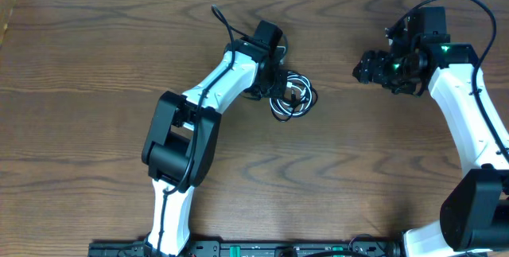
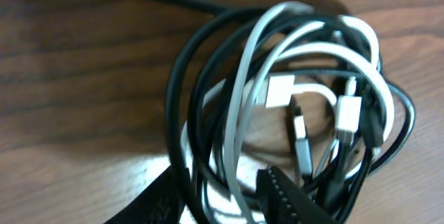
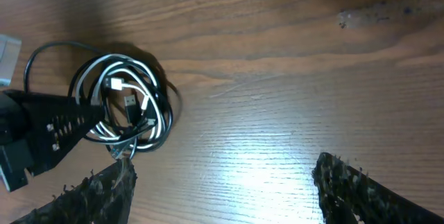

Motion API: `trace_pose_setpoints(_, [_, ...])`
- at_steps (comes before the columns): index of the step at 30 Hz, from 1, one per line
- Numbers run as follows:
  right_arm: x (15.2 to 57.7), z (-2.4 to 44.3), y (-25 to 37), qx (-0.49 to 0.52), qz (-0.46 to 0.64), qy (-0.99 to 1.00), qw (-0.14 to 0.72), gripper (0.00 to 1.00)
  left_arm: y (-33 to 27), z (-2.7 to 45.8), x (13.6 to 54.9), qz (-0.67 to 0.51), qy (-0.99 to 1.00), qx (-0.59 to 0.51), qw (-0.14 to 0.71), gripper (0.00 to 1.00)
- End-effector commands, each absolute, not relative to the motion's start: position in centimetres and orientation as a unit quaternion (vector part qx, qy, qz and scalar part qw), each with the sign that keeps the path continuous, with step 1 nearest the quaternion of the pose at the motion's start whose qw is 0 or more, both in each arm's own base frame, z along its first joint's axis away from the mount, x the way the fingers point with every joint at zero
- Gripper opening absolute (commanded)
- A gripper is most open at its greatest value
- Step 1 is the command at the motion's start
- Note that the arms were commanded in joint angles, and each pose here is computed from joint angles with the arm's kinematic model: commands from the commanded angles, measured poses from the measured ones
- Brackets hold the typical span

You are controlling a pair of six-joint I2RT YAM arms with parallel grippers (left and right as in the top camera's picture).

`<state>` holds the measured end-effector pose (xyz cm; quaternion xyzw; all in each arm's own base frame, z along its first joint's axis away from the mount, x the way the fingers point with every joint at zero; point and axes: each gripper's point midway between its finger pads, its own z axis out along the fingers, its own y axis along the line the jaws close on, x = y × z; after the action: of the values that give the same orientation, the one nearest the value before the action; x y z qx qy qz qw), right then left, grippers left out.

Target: Untangle cables

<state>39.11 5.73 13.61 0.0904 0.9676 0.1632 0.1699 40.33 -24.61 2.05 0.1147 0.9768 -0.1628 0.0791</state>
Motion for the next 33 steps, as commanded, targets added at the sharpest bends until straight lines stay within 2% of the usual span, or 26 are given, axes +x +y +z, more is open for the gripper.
trace_pose_setpoints(1, [38.8, 13.1, 5.9, 0.083, 0.162, 0.970, 0.163, 0.79, -24.9, 1.4, 40.9, -0.159, 0.977, 0.113, 0.087, 0.35])
trace_pose_setpoints(7, [38.6, 12.8, 6.1, 0.080, 0.163, 0.970, 0.160, 0.79, -25.3, 0.7, 41.1, -0.165, 0.977, 0.099, 0.095, 0.33])
trace_pose_setpoints(10, [38.5, 12.7, 6.1, 0.081, 0.163, 0.970, 0.159, 0.79, -25.1, 0.2, 40.9, -0.164, 0.978, 0.090, 0.088, 0.10])
trace_pose_setpoints(15, [38.6, 12.8, 6.5, 0.076, 0.170, 0.969, 0.161, 0.79, -25.2, 2.1, 41.9, -0.173, 0.975, 0.082, 0.109, 0.07])
trace_pose_setpoints(20, [39.2, 13.6, 8.9, 0.024, 0.208, 0.961, 0.178, 0.77, -25.6, 9.6, 43.4, -0.216, 0.956, 0.087, 0.178, 0.08])
trace_pose_setpoints(26, [39.9, 15.9, 13.0, -0.068, 0.290, 0.929, 0.217, 0.69, -26.2, 20.5, 41.5, -0.313, 0.912, 0.113, 0.239, 0.08])
trace_pose_setpoints(33, [40.0, 18.1, 15.7, -0.128, 0.358, 0.892, 0.245, 0.67, -25.8, 25.6, 39.3, -0.373, 0.884, 0.130, 0.250, 0.07])
